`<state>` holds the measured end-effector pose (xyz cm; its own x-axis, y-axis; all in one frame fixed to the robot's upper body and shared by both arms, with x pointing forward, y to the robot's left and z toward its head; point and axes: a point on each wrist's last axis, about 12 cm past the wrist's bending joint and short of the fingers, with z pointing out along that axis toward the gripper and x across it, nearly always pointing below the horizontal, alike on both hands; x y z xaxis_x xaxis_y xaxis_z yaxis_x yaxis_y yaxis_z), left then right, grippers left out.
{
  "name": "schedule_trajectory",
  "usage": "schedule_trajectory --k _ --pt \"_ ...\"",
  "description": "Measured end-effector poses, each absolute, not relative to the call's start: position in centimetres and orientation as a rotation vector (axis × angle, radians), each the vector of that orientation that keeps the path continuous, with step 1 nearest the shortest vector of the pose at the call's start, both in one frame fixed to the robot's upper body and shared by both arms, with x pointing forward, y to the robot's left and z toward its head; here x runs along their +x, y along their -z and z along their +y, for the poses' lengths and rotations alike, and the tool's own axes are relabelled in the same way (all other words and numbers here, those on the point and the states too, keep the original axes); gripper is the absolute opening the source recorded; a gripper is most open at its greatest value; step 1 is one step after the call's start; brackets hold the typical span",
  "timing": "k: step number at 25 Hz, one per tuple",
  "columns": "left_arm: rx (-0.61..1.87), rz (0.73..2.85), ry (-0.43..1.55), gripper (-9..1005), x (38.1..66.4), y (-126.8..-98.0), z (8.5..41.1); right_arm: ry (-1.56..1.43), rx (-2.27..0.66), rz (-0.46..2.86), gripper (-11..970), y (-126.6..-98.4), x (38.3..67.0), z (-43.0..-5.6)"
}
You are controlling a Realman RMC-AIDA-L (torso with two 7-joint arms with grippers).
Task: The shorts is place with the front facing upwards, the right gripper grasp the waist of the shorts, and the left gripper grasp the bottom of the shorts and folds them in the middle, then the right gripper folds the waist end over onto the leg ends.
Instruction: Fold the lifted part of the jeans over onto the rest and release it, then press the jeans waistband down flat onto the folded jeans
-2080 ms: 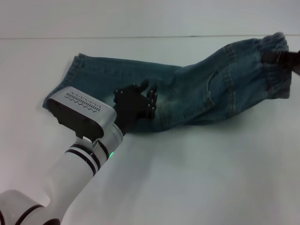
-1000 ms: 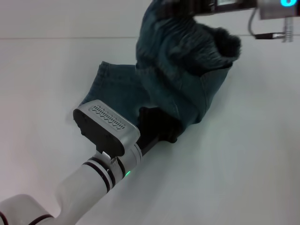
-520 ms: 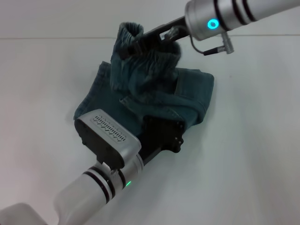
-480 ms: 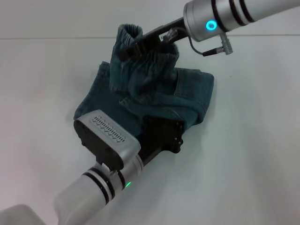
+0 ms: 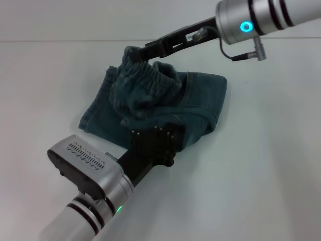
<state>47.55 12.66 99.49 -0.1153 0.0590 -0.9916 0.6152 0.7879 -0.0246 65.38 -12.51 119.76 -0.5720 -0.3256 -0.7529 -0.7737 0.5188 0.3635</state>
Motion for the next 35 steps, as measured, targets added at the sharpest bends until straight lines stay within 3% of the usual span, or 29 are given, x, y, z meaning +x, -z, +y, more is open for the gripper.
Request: schedule_trajectory --k 9,18,26,30,35 --pt "0.443 1.617 0.478 -1 45.2 -98.9 14.7 -0.936 -0.827 2.062 695 -120.1 64.8 -15.3" --pt "0.262 1.436 0.329 -1 44.2 -100.5 18.0 -1.039 -0.5 1.802 689 -117.8 62.1 -23.1" --pt "0.488 1.319 0.43 -1 50.4 -103.7 13.7 -0.906 -0.173 1.616 688 -111.6 57.4 -30.5" --pt "0.627 1.361 0.43 -1 53.9 -104.8 10.8 -0.842 -0.099 1.593 688 -108.3 55.0 -31.6" --pt "0.646 1.477 0.32 -2 57.5 -105.1 11.0 -0.856 -0.077 1.604 688 -107.0 53.9 -31.5"
